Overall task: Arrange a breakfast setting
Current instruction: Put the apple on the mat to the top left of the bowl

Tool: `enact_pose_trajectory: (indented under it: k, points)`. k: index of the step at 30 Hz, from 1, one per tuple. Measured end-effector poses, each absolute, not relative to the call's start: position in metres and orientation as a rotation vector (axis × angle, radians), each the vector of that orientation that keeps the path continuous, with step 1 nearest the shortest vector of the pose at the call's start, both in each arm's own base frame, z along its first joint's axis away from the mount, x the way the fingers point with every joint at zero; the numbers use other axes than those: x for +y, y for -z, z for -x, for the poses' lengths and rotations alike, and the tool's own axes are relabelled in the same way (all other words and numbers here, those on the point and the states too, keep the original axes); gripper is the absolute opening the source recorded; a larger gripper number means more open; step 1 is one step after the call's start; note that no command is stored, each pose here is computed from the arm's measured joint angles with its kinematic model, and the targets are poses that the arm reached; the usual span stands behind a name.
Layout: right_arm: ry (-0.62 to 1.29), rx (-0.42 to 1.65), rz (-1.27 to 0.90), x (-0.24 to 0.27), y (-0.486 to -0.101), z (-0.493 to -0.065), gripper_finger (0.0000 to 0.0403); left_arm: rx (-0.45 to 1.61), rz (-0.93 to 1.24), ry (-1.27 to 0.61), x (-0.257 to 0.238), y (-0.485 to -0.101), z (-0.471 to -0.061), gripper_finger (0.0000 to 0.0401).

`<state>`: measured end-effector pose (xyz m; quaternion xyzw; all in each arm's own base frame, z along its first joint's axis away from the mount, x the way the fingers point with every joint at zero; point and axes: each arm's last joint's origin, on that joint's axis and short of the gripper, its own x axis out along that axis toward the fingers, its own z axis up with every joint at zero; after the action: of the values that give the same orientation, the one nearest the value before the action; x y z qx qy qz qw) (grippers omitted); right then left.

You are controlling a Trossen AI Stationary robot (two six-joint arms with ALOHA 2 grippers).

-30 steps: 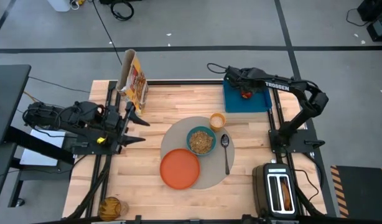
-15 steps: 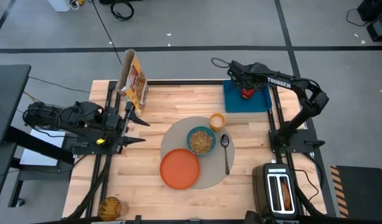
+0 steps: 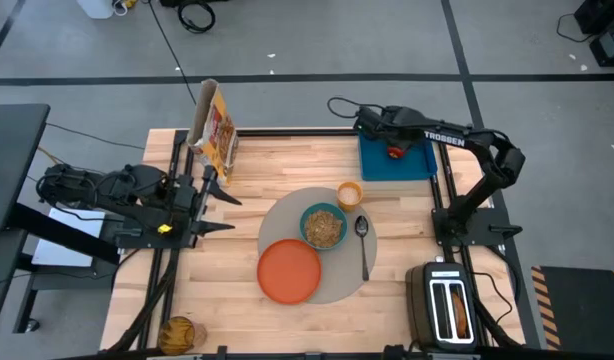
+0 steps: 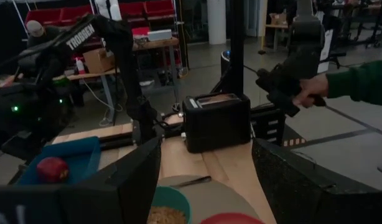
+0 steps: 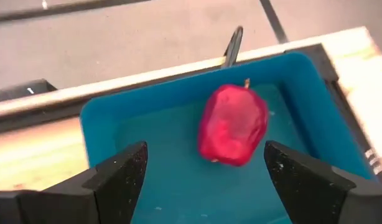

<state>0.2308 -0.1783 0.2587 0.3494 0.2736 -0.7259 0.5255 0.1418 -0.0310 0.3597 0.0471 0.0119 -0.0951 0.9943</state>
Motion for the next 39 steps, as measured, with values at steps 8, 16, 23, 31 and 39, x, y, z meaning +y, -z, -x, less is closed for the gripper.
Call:
enact_pose_trajectory:
  k: [8, 16, 23, 31, 39]
  points:
    - [1.851, 0.54, -0.903, -0.172, -0.257, -0.23, 0.0335, 0.061, -0.093, 0.192, -0.031, -0.356, -0.142, 0.026]
    - [2.052, 0.541, -0.802, -0.127, -0.222, -0.255, 0.0333, 0.059, -0.091, 0.192, -0.031, -0.356, -0.142, 0.026]
    - [2.089, 0.883, -0.83, -0.149, -0.192, -0.252, 0.0351, 0.067, -0.091, 0.192, -0.031, -0.356, -0.142, 0.026]
    - [1.979, 0.801, -0.857, -0.168, -0.191, -0.257, 0.0353, 0.08, -0.093, 0.193, -0.031, -0.354, -0.141, 0.026]
    - [2.084, 0.697, -0.918, -0.195, -0.196, -0.237, 0.0353, 0.079, -0.093, 0.177, -0.031, -0.354, -0.142, 0.026]
